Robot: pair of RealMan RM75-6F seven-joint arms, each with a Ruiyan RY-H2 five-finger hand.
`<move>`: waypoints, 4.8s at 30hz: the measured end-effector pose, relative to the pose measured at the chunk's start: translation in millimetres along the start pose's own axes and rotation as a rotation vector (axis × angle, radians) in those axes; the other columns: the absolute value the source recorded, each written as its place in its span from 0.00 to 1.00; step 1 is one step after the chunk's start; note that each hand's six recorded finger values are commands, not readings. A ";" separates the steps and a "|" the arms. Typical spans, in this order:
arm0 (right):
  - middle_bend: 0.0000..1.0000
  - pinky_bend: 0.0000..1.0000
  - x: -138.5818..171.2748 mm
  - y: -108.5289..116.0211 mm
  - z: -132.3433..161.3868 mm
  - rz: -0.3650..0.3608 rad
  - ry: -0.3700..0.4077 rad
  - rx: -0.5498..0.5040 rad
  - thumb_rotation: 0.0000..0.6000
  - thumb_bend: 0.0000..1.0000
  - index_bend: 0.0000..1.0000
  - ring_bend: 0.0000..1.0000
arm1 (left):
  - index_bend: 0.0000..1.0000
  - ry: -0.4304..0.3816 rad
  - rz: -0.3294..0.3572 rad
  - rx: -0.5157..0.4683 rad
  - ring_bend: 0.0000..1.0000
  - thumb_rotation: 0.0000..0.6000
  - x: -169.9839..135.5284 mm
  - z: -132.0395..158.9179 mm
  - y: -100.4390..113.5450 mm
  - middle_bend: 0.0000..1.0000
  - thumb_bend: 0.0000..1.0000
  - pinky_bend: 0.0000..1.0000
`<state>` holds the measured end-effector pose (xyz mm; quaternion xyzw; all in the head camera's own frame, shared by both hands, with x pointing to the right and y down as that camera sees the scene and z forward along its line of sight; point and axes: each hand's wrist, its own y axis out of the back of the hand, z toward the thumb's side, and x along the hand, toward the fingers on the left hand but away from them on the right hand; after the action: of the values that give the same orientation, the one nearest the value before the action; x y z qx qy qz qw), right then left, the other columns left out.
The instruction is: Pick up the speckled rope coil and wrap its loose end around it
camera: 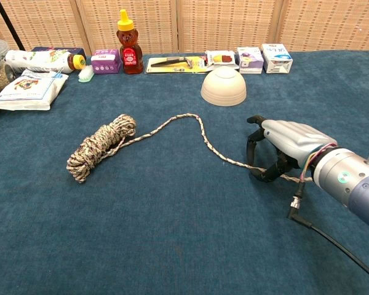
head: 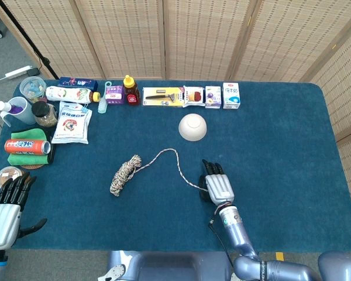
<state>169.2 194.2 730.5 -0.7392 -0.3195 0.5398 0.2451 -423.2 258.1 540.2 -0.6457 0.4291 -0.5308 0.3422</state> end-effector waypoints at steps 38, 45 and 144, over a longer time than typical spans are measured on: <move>0.00 0.00 -4.3 -7.1 3.7 0.001 -0.008 0.022 1.00 0.43 0.52 0.00 | 0.00 0.001 0.000 -0.003 0.00 1.00 0.1 -0.9 0.7 0.00 0.09 0.00; 0.00 0.00 -3.3 -9.9 4.0 0.006 -0.005 0.024 1.00 0.45 0.58 0.00 | 0.00 0.001 -0.001 -0.004 0.00 1.00 0.2 -1.0 0.6 0.00 0.09 0.00; 0.00 0.00 28.6 53.3 2.0 -0.196 0.083 0.077 1.00 0.49 0.65 0.00 | 0.02 0.057 -0.323 -0.065 0.14 1.00 167.2 110.5 -156.0 0.02 0.13 0.42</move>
<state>184.5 179.2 673.9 -0.7162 -0.3588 0.4939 0.3382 -273.8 165.2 723.4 -0.7018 0.3463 -0.5827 0.2190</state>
